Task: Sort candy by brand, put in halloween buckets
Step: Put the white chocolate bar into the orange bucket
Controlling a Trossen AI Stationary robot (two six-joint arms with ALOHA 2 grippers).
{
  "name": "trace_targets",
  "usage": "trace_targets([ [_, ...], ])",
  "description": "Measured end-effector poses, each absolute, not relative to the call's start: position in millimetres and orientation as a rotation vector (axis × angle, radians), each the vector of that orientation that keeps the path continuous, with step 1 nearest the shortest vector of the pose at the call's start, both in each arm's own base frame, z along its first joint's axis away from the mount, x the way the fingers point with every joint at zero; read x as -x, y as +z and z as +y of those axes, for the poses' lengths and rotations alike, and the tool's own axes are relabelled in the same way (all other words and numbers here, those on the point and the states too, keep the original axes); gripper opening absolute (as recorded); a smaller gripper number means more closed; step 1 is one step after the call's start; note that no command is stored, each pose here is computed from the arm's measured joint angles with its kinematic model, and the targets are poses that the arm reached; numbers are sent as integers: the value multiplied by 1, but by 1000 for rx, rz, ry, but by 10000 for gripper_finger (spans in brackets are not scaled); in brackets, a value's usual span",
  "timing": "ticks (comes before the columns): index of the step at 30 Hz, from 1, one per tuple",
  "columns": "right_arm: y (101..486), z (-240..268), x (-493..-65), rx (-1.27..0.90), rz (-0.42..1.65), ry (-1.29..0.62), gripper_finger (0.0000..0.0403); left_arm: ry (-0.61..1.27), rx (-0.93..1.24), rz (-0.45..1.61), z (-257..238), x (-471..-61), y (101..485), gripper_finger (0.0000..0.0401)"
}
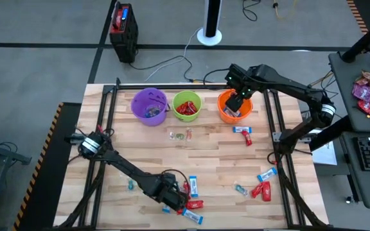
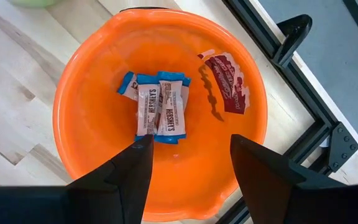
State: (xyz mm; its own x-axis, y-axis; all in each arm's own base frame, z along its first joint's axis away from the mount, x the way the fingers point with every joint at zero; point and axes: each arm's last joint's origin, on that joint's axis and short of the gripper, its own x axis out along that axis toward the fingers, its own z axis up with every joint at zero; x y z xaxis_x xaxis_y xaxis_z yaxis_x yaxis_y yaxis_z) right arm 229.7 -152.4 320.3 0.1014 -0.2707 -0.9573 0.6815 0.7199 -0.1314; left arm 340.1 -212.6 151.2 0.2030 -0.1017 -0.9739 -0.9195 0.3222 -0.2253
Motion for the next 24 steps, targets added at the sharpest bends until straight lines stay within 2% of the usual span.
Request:
trace_targets([
  [2, 320, -152, -230, -387, 1290, -728, 206, 771, 1099, 1236, -213, -340, 152, 69],
  [10, 320, -153, -230, -377, 1288, -720, 206, 734, 1115, 1225, -212, -339, 167, 68],
  [19, 320, -153, -232, -383, 1278, -691, 206, 662, 1042, 1106, -182, -321, 232, 68],
  [24, 320, -152, -232, -395, 1273, -682, 206, 727, 942, 1164, -163, -311, 229, 73],
])
